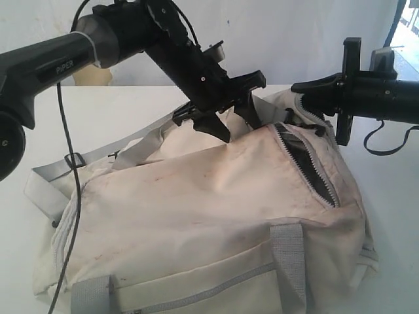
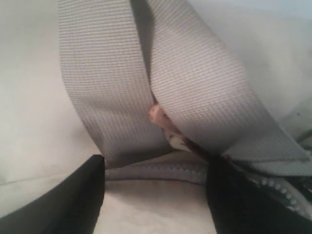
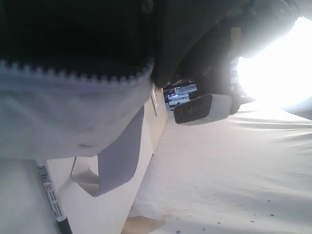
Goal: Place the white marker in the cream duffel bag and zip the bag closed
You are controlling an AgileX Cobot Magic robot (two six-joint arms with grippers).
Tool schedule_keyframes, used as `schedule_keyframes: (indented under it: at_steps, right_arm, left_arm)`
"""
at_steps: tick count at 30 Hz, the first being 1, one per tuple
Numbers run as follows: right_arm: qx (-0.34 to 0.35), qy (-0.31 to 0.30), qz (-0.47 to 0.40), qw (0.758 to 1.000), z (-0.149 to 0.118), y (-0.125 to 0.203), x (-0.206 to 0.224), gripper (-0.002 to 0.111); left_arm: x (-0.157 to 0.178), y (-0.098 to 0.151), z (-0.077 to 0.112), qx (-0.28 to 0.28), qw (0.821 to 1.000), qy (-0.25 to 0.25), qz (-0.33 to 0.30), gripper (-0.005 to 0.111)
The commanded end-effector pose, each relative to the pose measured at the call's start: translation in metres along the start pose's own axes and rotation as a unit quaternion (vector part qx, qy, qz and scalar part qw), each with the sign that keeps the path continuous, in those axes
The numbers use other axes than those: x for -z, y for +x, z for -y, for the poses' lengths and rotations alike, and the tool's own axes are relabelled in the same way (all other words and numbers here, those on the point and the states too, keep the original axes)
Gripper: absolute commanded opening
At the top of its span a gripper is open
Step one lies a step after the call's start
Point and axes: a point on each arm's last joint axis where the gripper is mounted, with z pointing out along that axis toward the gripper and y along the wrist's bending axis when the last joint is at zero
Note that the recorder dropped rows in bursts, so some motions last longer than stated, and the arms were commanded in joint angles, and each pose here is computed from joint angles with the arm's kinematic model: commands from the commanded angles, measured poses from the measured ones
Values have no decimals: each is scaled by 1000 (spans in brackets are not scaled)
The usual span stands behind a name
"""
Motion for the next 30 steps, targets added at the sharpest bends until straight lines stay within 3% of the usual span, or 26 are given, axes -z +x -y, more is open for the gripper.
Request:
schedule_keyframes:
  at_steps: [1,8,13,23,30]
  right_arm:
    - [4,-29,1,1000,-13,1,1,0]
    - [3,-29,2,1000,-13,0,1,0]
    - [3,-29,2,1000,-13,0,1,0]
    - [3,-29,2,1000,-13,0,1,0]
    - [3,-29,2,1000,-13,0,1,0]
  left_arm:
    - [-18,17,13,-25,999,-2,-37,64]
    - [-30,29,22,-47,997,-6,-58,64]
    - [-6,28,31,-65,997,-15,-33,64]
    - [5,21,24,-10,1000,-7,-19,64]
    - [9,11,19,-18,1000,-2,21,64]
